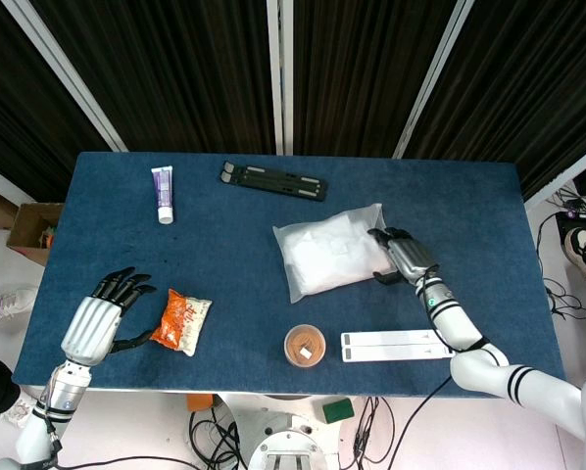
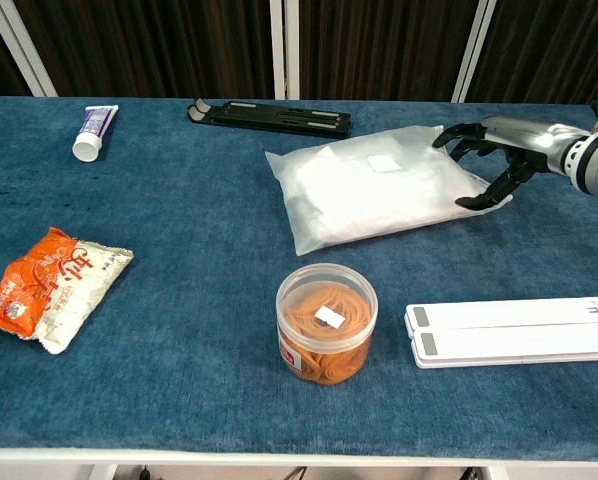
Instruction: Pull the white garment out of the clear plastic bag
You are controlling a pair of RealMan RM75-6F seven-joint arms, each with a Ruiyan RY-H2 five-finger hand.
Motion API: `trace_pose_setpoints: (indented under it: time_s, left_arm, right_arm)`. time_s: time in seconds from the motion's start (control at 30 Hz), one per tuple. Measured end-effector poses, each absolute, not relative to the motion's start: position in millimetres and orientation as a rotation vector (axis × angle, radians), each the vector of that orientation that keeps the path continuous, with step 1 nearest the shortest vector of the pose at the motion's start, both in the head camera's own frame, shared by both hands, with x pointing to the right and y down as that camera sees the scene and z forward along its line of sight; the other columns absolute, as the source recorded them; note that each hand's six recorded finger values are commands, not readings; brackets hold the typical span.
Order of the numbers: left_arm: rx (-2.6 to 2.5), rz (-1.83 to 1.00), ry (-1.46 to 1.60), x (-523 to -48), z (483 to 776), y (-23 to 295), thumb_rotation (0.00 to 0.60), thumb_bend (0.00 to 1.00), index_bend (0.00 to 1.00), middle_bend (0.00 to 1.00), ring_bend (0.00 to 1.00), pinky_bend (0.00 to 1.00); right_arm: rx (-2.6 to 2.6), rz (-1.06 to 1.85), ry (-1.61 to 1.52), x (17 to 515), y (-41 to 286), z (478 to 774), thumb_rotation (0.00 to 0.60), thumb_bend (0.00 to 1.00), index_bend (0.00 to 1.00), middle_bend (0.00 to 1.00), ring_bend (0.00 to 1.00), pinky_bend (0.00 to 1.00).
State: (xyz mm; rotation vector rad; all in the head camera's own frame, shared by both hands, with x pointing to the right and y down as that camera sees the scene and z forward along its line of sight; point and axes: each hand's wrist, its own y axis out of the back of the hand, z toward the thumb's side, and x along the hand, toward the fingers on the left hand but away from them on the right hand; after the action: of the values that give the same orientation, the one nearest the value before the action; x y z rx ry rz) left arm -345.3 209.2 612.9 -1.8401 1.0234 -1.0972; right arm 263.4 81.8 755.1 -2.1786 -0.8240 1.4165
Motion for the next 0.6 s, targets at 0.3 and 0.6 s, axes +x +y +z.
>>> trace_pose_setpoints:
  time_s: [0.3,0.6]
  left_arm:
    - [-1.847,-1.089,1.016,-345,613,212,0.600,0.13,0.30,0.21,0.10,0.16]
    - [-1.851,-1.079,1.007,-344,613,211,0.600,0.13,0.30,0.21,0.10,0.16]
  right_arm:
    - [-2.392,1.269,-0.777,236,123,736,0.600,0.28,0.14,0.28,0.06,0.14]
    - [-2.147,1.261,-0.815,281,111,705,0.600,0.25,0.37,0.20,0.01,0.10]
